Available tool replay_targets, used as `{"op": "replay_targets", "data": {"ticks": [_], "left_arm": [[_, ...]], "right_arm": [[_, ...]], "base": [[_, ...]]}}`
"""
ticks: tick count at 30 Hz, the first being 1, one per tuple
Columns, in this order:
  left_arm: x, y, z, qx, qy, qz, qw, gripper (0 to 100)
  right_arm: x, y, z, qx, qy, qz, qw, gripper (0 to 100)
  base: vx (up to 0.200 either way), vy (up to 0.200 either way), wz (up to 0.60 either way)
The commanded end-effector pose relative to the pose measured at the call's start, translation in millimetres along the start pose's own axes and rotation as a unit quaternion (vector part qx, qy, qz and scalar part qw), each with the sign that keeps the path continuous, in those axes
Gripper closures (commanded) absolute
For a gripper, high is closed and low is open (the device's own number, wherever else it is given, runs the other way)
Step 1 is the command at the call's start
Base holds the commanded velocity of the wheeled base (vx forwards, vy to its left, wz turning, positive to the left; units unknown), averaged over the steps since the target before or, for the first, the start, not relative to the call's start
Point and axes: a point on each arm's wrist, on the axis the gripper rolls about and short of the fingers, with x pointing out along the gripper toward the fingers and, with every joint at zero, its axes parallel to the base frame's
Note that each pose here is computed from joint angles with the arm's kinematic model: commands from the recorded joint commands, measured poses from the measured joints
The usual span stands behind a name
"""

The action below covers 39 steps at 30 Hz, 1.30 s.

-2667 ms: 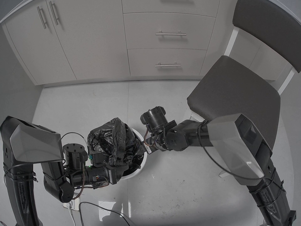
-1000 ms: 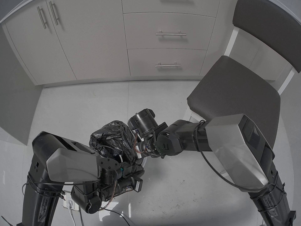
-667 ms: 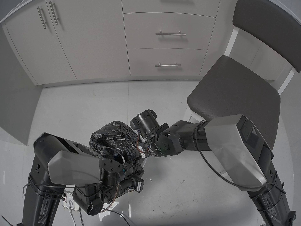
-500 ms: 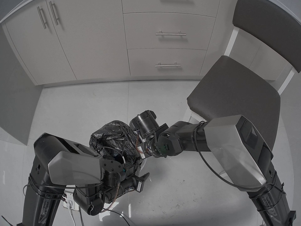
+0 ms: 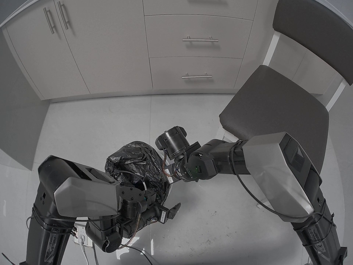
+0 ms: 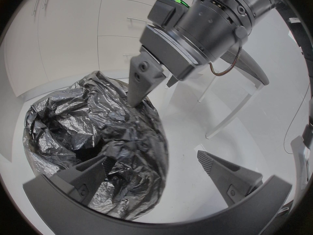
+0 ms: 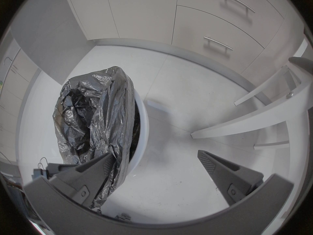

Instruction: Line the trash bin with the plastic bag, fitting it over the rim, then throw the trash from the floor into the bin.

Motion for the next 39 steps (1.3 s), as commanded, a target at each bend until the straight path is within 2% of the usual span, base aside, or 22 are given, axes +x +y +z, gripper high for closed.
{"op": "replay_targets", "data": {"ticks": [1, 5, 12, 23, 27, 28, 30, 31, 33, 34, 35, 39], "left_arm": [[-4, 2, 10, -0.004, -0.015, 0.013, 0.9998, 0], [-12, 4, 22, -0.006, -0.03, 0.016, 0.9994, 0], [-17, 6, 29, -0.024, -0.038, 0.017, 0.9988, 0], [-24, 23, 34, -0.036, -0.044, 0.041, 0.9975, 0], [-30, 48, 47, -0.049, -0.068, 0.07, 0.994, 0], [-30, 48, 47, -0.049, -0.068, 0.07, 0.994, 0], [-37, 66, 56, -0.056, -0.085, 0.094, 0.9903, 0], [-37, 66, 57, -0.056, -0.086, 0.095, 0.9902, 0], [-45, 82, 65, -0.061, -0.102, 0.107, 0.9872, 0], [-45, 82, 65, -0.061, -0.102, 0.107, 0.9872, 0], [-52, 93, 70, -0.065, -0.111, 0.11, 0.9856, 0], [-60, 110, 73, -0.071, -0.119, 0.124, 0.9825, 0]], "right_arm": [[6, -6, -2, -0.006, 0.003, -0.022, 0.9997, 0], [11, -7, -5, -0.027, 0.007, -0.038, 0.9989, 0], [10, -9, -4, -0.051, 0.005, -0.054, 0.9972, 0], [17, -18, 1, -0.05, -0.014, -0.062, 0.9968, 0], [29, -17, -1, -0.038, -0.036, -0.064, 0.9966, 0], [29, -17, -1, -0.038, -0.036, -0.064, 0.9966, 0], [35, -16, -4, -0.037, -0.036, -0.063, 0.9966, 0], [35, -16, -4, -0.037, -0.036, -0.063, 0.9966, 0], [40, -20, -7, -0.036, -0.031, -0.066, 0.9967, 0], [40, -20, -7, -0.036, -0.031, -0.066, 0.9967, 0], [43, -21, -9, -0.033, -0.029, -0.067, 0.9968, 0], [52, -26, -12, -0.028, -0.029, -0.072, 0.9966, 0]], "base": [[0.0, 0.0, 0.0], [0.0, 0.0, 0.0], [0.0, 0.0, 0.0], [0.0, 0.0, 0.0], [0.0, 0.0, 0.0], [0.0, 0.0, 0.0], [0.0, 0.0, 0.0], [0.0, 0.0, 0.0], [0.0, 0.0, 0.0], [0.0, 0.0, 0.0], [0.0, 0.0, 0.0], [0.0, 0.0, 0.0]]}}
